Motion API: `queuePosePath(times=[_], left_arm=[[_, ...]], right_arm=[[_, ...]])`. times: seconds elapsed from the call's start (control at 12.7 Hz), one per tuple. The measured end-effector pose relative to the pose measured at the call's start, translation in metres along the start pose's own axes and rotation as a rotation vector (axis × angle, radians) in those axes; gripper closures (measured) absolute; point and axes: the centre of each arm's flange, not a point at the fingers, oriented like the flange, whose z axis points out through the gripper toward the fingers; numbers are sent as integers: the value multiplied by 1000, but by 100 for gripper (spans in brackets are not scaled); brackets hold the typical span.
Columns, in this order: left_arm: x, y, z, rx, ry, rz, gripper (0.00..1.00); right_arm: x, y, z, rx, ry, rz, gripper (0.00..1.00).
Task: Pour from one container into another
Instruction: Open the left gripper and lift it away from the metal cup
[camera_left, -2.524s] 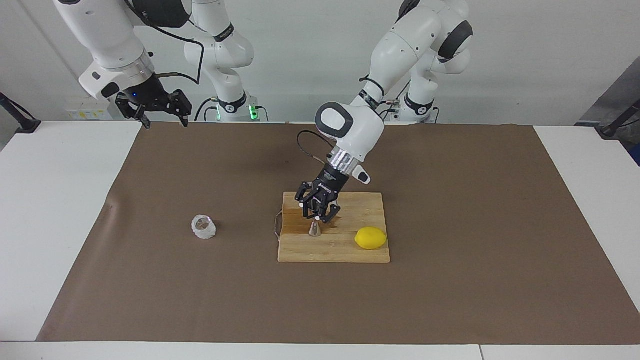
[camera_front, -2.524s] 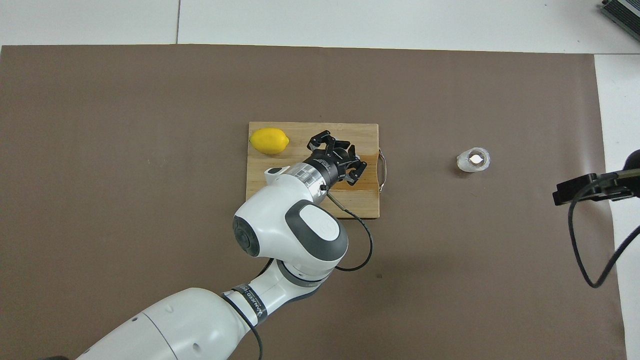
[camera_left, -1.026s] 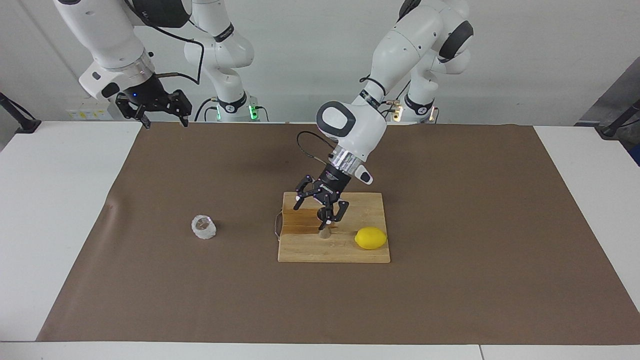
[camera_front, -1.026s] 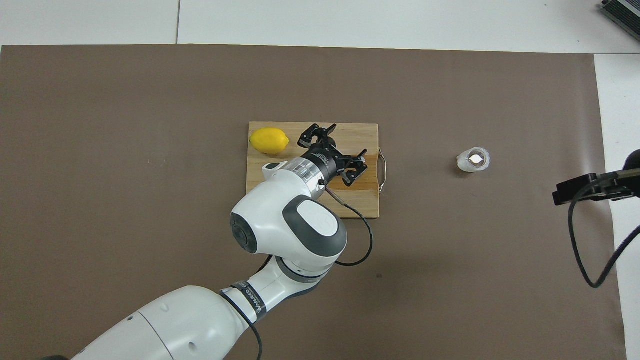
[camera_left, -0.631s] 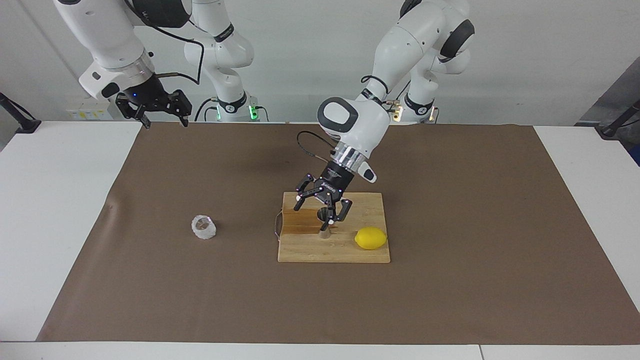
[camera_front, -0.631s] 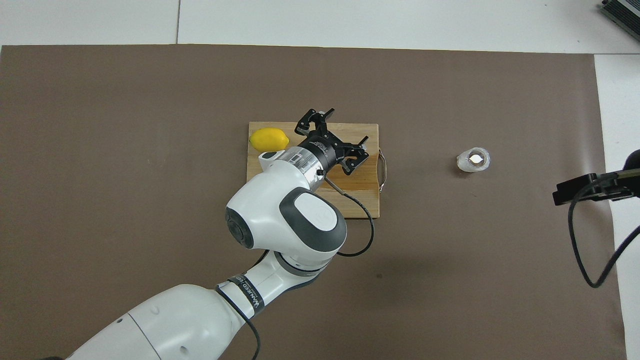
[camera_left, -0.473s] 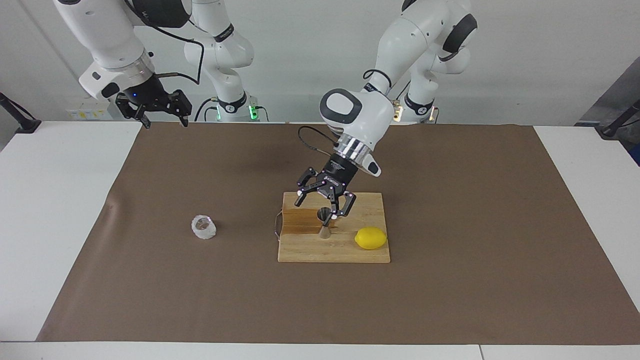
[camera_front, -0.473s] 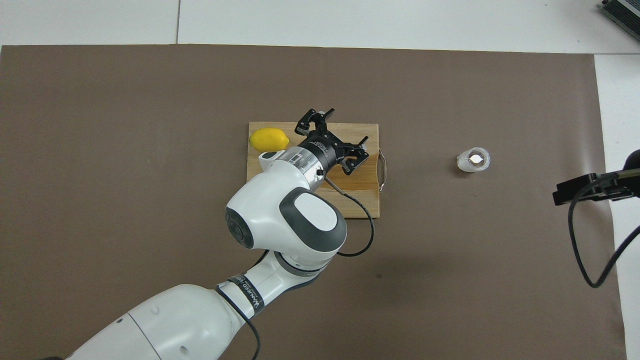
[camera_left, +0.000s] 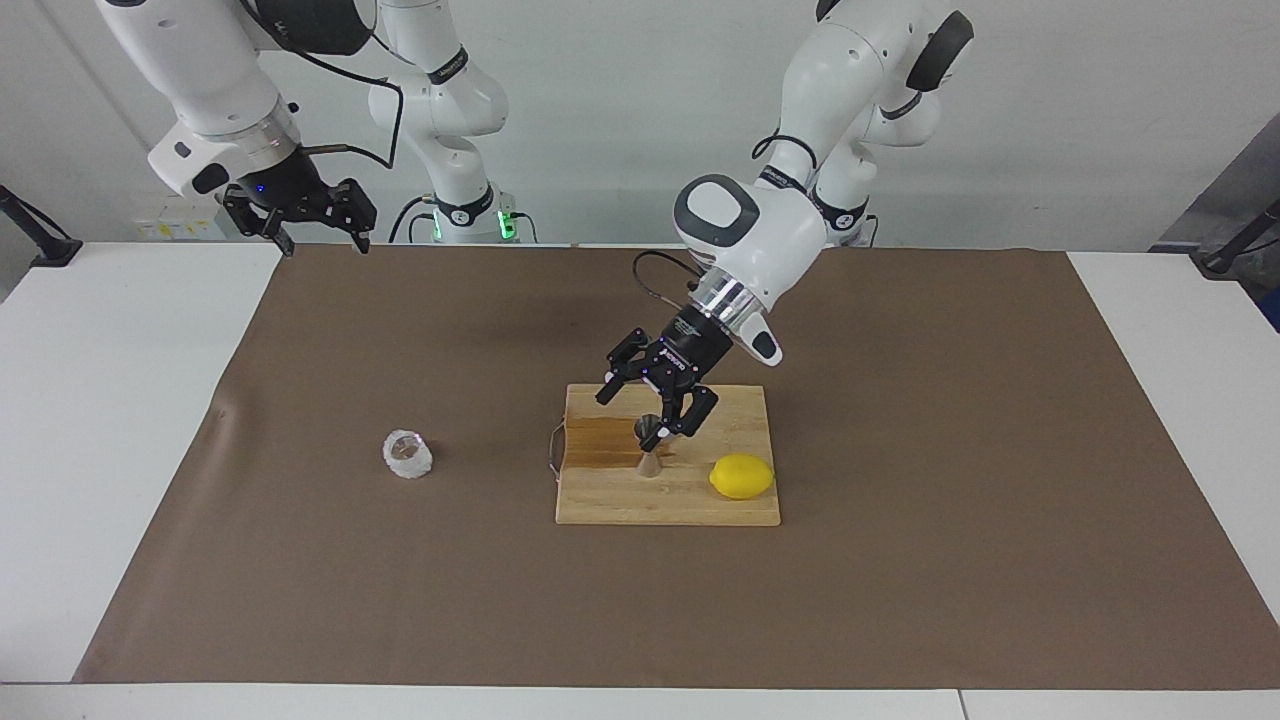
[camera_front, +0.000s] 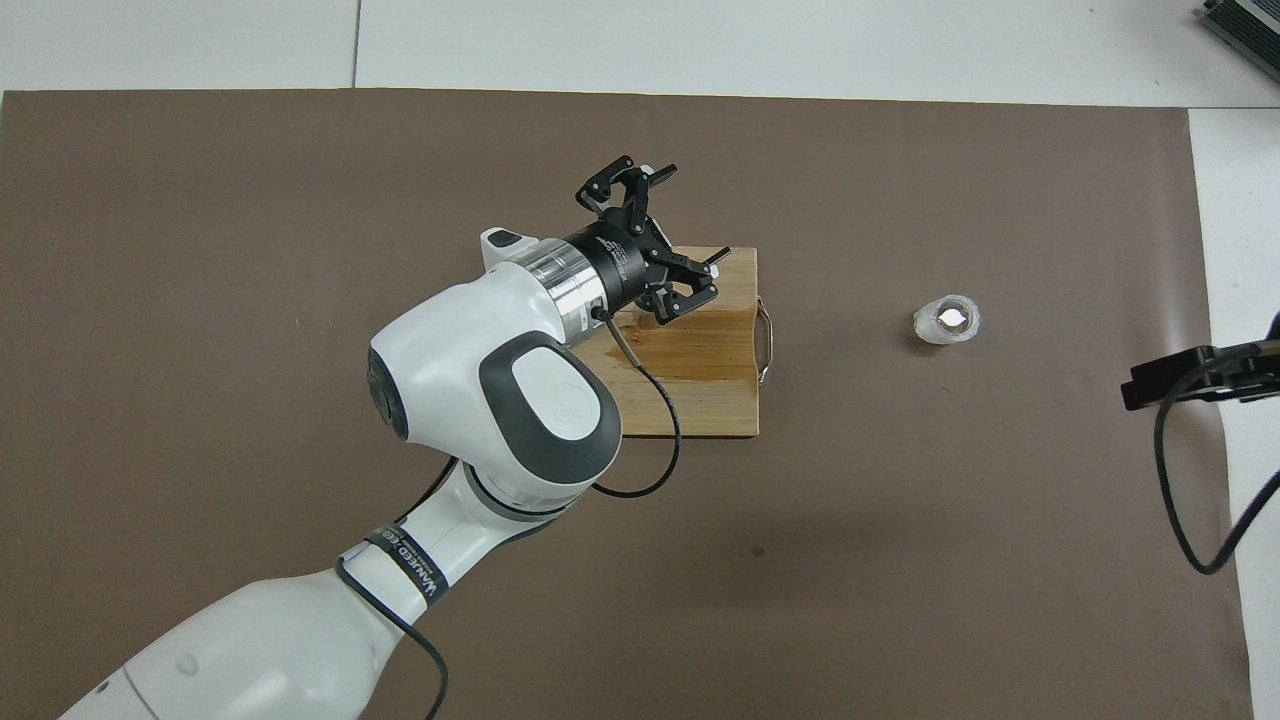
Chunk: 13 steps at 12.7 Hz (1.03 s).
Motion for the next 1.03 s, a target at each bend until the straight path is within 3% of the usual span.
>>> queuePosePath(times=[0.24, 0.39, 0.55, 0.79, 1.03], left_arm=[[4, 25, -18, 97, 41, 138, 0], [1, 23, -24, 174, 80, 247, 0], [-1, 27, -33, 261, 135, 355, 0], [11, 55, -67, 374, 274, 496, 0], [18, 78, -99, 409, 439, 650, 0]], right_arm=[[-4, 25, 0, 5, 2, -77, 0], [-7, 44, -1, 7, 10, -203, 0], [-5, 67, -1, -12, 62, -356, 0], [1, 109, 17, -76, 156, -586, 0], [10, 114, 52, 25, 246, -785, 0]])
